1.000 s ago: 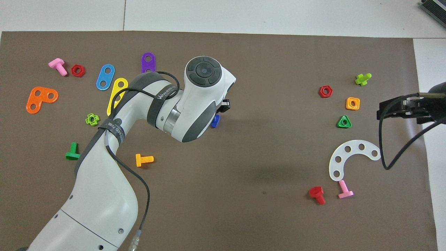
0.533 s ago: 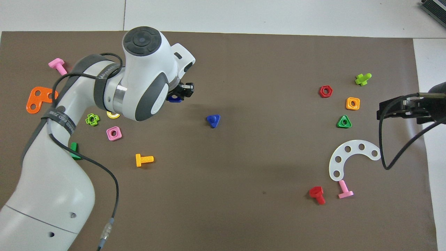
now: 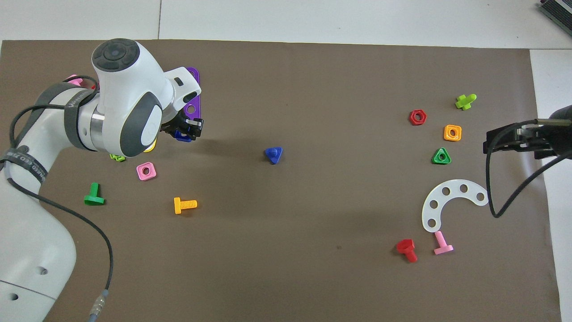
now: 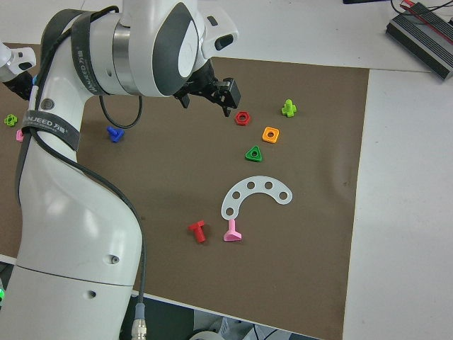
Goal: Unscrew and place screws in storage area
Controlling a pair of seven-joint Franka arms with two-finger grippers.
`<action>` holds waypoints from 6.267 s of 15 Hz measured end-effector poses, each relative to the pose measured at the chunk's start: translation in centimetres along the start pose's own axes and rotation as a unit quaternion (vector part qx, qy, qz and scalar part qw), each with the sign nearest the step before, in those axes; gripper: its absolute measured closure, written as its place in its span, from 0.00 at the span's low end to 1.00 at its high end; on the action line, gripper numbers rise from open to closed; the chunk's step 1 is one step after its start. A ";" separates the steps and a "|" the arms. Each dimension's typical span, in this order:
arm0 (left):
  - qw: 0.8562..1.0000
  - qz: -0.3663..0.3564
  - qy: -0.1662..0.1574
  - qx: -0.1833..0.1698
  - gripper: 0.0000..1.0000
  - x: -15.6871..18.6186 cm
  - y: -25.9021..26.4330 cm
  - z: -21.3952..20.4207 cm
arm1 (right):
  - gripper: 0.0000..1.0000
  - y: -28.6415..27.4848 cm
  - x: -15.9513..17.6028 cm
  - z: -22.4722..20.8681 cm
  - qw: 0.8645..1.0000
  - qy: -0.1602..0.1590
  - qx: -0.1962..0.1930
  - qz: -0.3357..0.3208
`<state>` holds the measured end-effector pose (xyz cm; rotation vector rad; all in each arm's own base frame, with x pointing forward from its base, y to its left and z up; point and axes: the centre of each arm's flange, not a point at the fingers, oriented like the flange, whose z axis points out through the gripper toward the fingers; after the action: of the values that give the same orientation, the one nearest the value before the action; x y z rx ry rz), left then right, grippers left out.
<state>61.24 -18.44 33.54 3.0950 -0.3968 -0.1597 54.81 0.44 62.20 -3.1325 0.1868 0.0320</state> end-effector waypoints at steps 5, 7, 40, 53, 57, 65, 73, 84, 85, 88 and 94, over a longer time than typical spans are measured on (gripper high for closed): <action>1.000 0.008 0.004 0.001 0.21 -1.0 0.1 0.5 | 0.00 0.0 0.0 0.0 1.000 0.000 0.000 0.000; 1.000 0.008 0.008 0.001 0.01 -1.0 0.0 0.2 | 0.00 0.0 0.0 0.0 1.000 0.000 0.000 0.000; 0.993 -0.101 0.061 0.009 0.00 -12.4 -15.1 -29.2 | 0.00 0.0 0.0 0.0 1.000 0.000 0.000 0.000; 0.993 -0.102 0.066 0.010 0.00 -12.9 -15.1 -29.8 | 0.00 -6.2 0.6 2.3 0.998 0.043 0.012 -0.034; 0.993 -0.102 0.066 0.010 0.00 -12.9 -15.1 -29.8 | 0.00 -18.2 1.4 7.9 0.997 0.068 0.036 0.009; 0.994 -0.094 0.060 0.009 0.00 -12.8 -15.1 -29.3 | 0.00 -36.0 2.3 22.6 0.996 0.066 0.055 0.002; 0.994 -0.091 0.054 0.009 0.00 -13.5 -14.7 -28.6 | 0.19 -40.3 1.0 28.7 0.995 0.089 0.043 -0.032; 0.994 -0.094 0.053 0.009 0.00 -13.6 -15.0 -28.4 | 0.42 -40.4 0.2 30.9 0.995 0.081 0.033 -0.047; 0.994 -0.094 0.053 0.009 0.00 -13.6 -15.0 -28.4 | 0.44 -40.4 0.2 30.9 0.995 0.081 0.033 -0.048; 0.994 -0.094 0.053 0.009 0.00 -13.6 -15.0 -28.4 | 0.46 -40.7 -0.1 31.0 0.995 0.080 0.033 -0.051; 0.994 -0.094 0.053 0.009 0.00 -13.6 -15.0 -28.4 | 0.48 -41.4 -0.8 31.1 0.995 0.079 0.032 -0.058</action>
<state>54.84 -0.36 62.67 3.1371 -0.1031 0.0056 58.33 41.74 31.18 -3.0743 0.0060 -0.2187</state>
